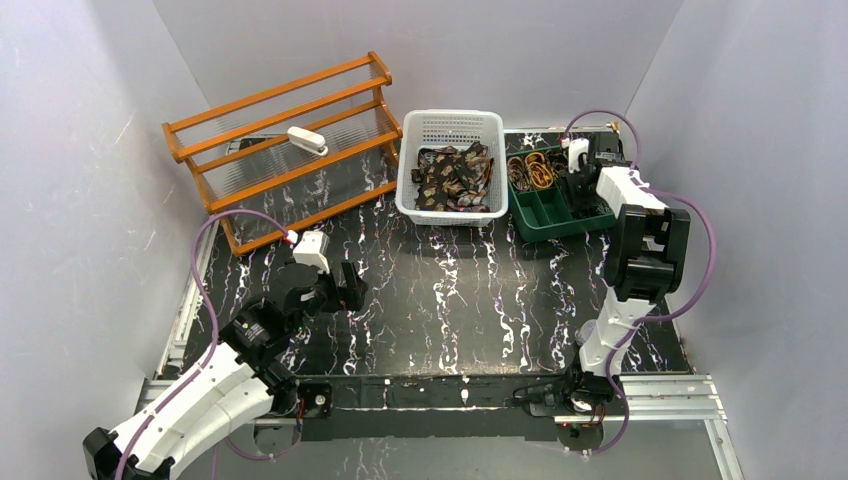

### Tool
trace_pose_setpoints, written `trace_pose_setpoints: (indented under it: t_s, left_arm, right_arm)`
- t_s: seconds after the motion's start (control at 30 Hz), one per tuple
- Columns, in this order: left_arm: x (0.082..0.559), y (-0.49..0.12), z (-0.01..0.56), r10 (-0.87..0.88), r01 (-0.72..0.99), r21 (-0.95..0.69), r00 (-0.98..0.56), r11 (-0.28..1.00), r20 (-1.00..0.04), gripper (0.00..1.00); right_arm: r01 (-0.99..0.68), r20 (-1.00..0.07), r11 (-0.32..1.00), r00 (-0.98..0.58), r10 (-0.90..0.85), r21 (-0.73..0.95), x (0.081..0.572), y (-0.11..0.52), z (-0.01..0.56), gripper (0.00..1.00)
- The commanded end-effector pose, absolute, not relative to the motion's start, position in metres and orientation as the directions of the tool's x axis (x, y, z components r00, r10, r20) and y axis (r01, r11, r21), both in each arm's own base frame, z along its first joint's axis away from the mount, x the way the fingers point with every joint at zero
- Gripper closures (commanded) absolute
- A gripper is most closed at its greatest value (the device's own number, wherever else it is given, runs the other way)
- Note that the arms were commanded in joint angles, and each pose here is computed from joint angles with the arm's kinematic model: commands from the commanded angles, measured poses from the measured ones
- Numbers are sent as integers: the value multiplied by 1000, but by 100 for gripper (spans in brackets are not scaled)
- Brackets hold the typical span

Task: Roll the ties
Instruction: Place the tie in the storage box.

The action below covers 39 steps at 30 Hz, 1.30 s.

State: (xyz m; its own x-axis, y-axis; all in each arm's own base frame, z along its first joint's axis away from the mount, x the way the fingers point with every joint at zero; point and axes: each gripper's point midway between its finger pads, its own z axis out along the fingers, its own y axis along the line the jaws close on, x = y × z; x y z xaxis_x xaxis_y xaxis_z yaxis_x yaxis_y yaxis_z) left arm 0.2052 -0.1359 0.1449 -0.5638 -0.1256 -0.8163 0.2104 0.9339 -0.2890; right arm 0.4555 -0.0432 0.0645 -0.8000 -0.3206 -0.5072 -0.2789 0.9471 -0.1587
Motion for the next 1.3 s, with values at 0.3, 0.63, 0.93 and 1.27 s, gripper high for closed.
trace_pose_setpoints:
  t_s: [0.3, 0.63, 0.93, 1.27]
  left_arm:
    - [206, -137, 143, -114, 222, -283, -563, 933, -818, 2]
    - [206, -140, 140, -106, 229, -286, -577, 930, -810, 2]
    - [205, -142, 138, -97, 237, -285, -586, 929, -804, 2]
    - [205, -143, 136, -91, 238, -282, -592, 929, -801, 2]
  right_arm:
    - [-271, -542, 950, -781, -312, -156, 464, -42, 93, 28]
    - [-282, -561, 950, -769, -308, -134, 465, -36, 98, 37]
    - [-310, -475, 950, -832, -287, -32, 457, -25, 48, 44]
    - [-308, -515, 951, -811, -278, -28, 465, -22, 74, 35]
